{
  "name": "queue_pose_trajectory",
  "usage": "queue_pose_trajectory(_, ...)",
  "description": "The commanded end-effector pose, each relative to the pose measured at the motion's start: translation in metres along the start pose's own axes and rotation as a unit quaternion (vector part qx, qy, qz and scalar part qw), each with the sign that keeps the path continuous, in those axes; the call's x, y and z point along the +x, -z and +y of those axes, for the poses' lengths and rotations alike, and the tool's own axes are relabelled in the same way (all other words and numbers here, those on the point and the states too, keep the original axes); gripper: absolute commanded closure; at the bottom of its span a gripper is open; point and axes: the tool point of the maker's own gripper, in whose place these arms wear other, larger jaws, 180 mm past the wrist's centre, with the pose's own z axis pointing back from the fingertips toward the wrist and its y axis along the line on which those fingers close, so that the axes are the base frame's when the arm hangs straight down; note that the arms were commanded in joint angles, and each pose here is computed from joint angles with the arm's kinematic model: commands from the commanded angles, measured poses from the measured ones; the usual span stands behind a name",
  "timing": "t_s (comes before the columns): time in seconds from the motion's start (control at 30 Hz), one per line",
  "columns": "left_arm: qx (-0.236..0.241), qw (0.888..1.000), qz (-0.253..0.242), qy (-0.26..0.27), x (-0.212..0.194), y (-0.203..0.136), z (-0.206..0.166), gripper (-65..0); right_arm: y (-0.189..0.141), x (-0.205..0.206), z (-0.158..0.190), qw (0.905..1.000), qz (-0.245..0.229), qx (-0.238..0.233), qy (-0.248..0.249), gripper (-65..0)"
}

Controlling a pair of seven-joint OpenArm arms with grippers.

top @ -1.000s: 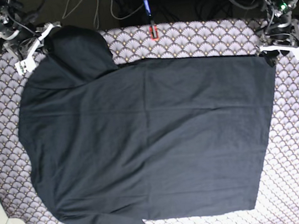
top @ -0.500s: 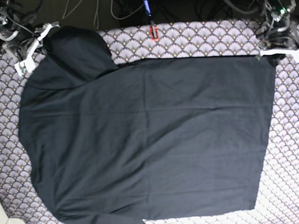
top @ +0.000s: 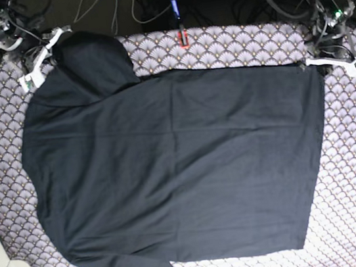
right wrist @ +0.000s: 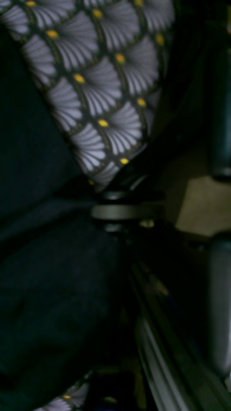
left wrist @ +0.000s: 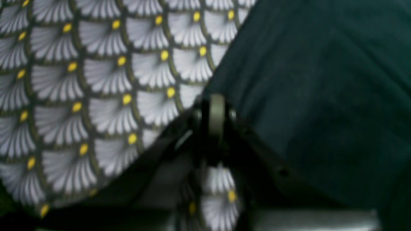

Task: Fold the T-shirt properly
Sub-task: 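Grasp the shirt's collar-side edge with both grippers at each corner, then lift the grasped edge and pull it toward the hem with both grippers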

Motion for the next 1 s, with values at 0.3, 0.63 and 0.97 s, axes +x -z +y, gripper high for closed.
queue_pose_trajectory(0.3, -0.012, 0.998, -0.062, 0.029, 0.050, -0.024, -0.017, 0.0, -0.012, 0.038, -0.008, 0.9983, -0.043, -0.016, -0.037, 0.0)
queue_pose_trajectory(0.63, -0.013, 0.996, -0.077, 0.034, 0.065, -0.022, -0.022, 0.0, -0.014, 0.089, -0.039, 0.9949, -0.045, -0.054, -0.072, 0.0)
queue_pose_trajectory(0.97, -0.024, 0.995, -0.091, 0.025, 0.096, -0.011, -0.036, 0.0, -0.024, 0.149, -0.062, 0.9880, -0.073, -0.089, -0.104, 0.0)
